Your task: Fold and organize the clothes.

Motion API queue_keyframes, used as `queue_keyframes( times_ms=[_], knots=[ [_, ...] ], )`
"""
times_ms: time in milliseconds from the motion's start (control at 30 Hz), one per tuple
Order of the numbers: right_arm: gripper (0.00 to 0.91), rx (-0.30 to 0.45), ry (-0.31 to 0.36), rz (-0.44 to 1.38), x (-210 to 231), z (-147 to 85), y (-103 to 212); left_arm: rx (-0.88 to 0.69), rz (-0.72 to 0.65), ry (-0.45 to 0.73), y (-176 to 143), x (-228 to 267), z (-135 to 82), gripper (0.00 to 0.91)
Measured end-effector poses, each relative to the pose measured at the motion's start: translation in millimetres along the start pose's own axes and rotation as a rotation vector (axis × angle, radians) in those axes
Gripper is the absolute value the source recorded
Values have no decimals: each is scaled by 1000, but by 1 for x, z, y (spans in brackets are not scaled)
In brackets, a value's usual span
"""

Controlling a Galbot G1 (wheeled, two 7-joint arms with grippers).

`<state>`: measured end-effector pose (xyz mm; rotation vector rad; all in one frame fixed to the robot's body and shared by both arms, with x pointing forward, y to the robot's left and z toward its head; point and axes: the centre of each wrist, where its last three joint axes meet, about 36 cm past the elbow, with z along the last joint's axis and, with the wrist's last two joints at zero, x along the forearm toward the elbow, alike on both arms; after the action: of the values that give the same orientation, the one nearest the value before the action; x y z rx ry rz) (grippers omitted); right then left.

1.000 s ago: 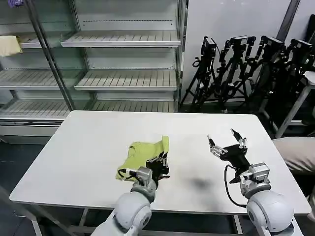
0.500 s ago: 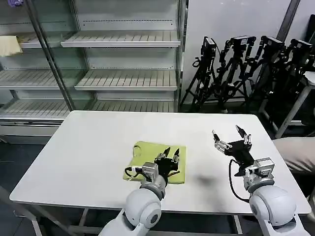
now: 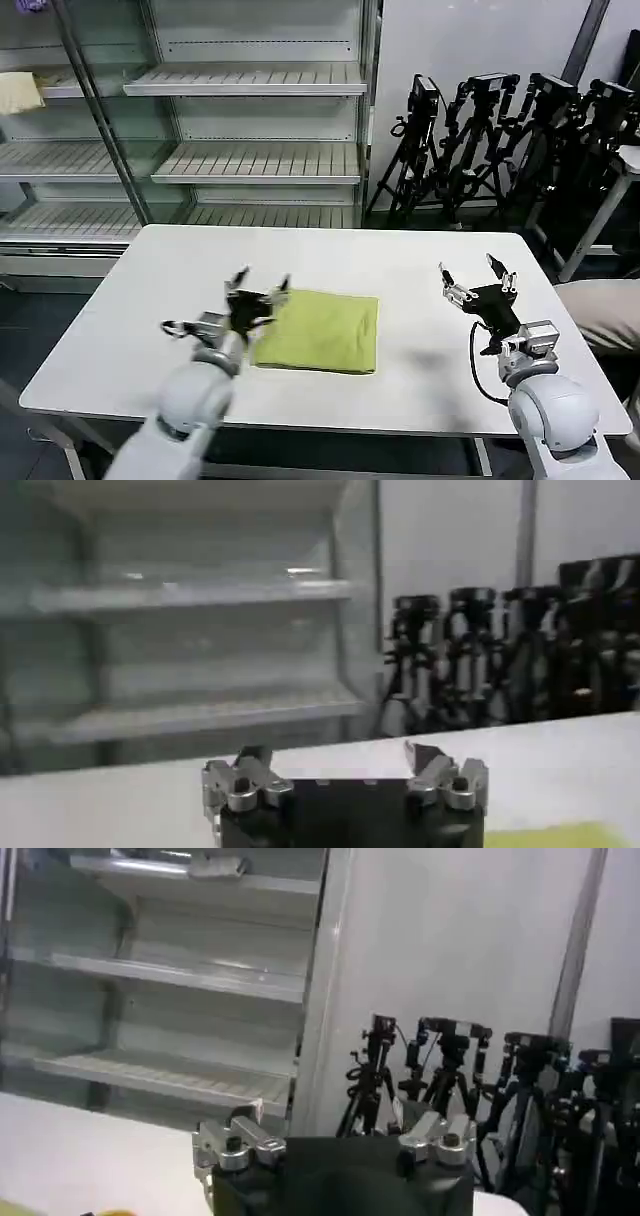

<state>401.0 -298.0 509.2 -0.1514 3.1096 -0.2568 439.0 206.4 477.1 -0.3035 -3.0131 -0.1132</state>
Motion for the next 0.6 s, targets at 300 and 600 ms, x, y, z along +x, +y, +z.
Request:
queue_keyframes(
  times_ms=[300, 600],
  knots=[
    [907, 34, 1, 14, -1, 9, 7, -109, -40, -78, 72, 9, 15, 907],
    [907, 57, -8, 15, -2, 18, 13, -177, -51, -115, 97, 15, 25, 907]
  ],
)
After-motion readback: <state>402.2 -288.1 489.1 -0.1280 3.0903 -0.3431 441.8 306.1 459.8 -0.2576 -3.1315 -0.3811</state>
